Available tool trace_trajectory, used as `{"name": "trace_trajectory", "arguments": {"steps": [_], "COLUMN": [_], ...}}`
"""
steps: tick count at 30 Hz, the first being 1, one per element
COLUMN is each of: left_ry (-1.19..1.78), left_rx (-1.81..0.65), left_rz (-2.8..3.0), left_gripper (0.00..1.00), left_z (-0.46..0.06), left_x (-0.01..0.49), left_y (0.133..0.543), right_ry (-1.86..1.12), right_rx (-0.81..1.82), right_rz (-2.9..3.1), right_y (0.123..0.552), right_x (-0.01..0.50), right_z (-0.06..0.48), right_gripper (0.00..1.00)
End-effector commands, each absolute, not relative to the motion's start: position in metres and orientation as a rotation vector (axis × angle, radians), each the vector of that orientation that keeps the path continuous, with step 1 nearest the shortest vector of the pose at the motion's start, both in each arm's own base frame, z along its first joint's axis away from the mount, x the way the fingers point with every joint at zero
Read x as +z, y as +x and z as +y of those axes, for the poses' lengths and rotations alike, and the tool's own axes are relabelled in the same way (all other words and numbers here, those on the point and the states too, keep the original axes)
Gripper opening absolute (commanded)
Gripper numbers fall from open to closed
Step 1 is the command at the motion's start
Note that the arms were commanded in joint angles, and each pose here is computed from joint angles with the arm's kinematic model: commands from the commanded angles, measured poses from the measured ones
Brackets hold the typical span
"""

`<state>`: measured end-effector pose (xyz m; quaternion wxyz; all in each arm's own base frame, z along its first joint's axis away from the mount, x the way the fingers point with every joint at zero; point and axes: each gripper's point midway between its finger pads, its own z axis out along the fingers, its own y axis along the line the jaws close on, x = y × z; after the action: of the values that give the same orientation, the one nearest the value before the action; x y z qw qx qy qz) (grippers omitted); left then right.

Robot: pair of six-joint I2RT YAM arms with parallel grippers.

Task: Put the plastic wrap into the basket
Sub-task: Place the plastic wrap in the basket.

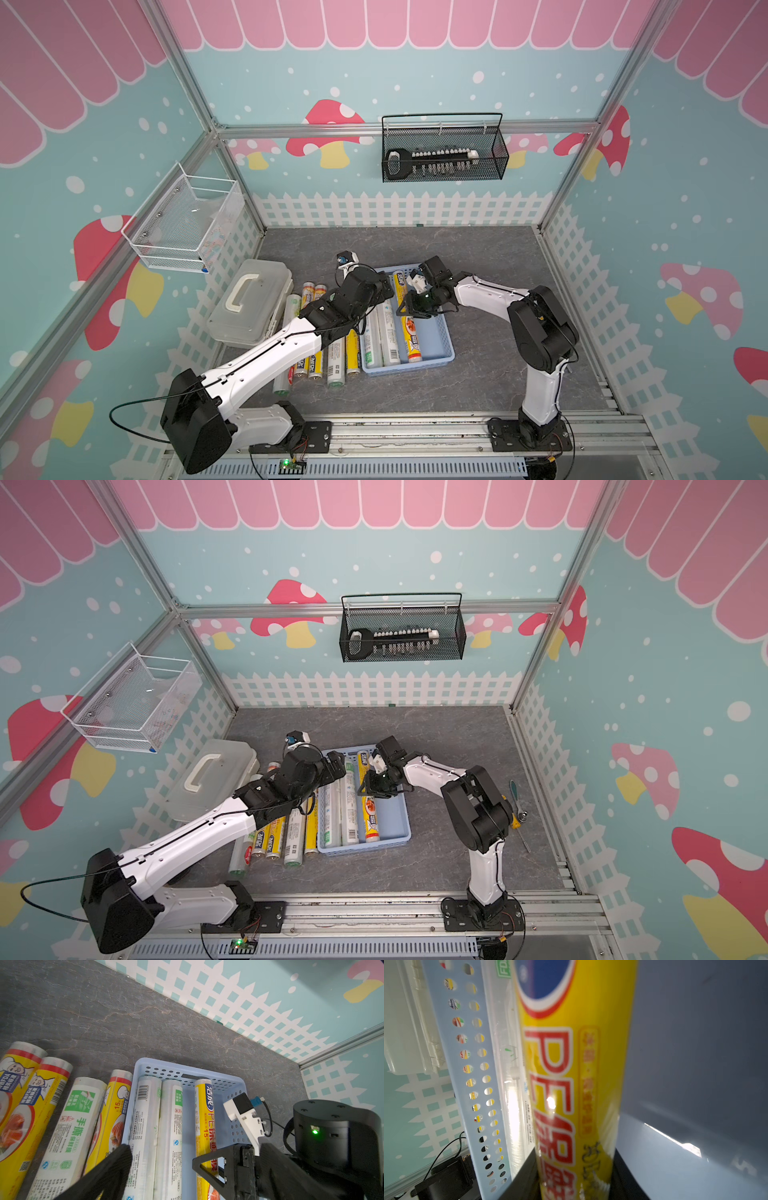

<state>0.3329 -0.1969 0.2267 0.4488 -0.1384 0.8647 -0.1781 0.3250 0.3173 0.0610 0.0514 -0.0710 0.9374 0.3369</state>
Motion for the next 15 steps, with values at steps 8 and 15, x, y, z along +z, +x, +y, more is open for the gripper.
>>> {"name": "trace_trajectory", "arguments": {"steps": [8, 15], "left_ry": [-0.333, -0.283], "left_rx": [-0.438, -0.486], "left_rz": [2.180, 2.285], "left_gripper": [0.99, 0.99], "left_z": [-0.197, -0.209], "left_x": [0.213, 0.189], "left_y": [0.331, 0.322], "right_ry": [-0.195, -0.166], "right_rx": [1.045, 1.058], "right_rz": [2.874, 2.871], "right_y": [0.321, 0.321], "right_x": [0.047, 0.042], "right_z": [0.324, 0.326], "right_gripper": [0.43, 0.51]}}
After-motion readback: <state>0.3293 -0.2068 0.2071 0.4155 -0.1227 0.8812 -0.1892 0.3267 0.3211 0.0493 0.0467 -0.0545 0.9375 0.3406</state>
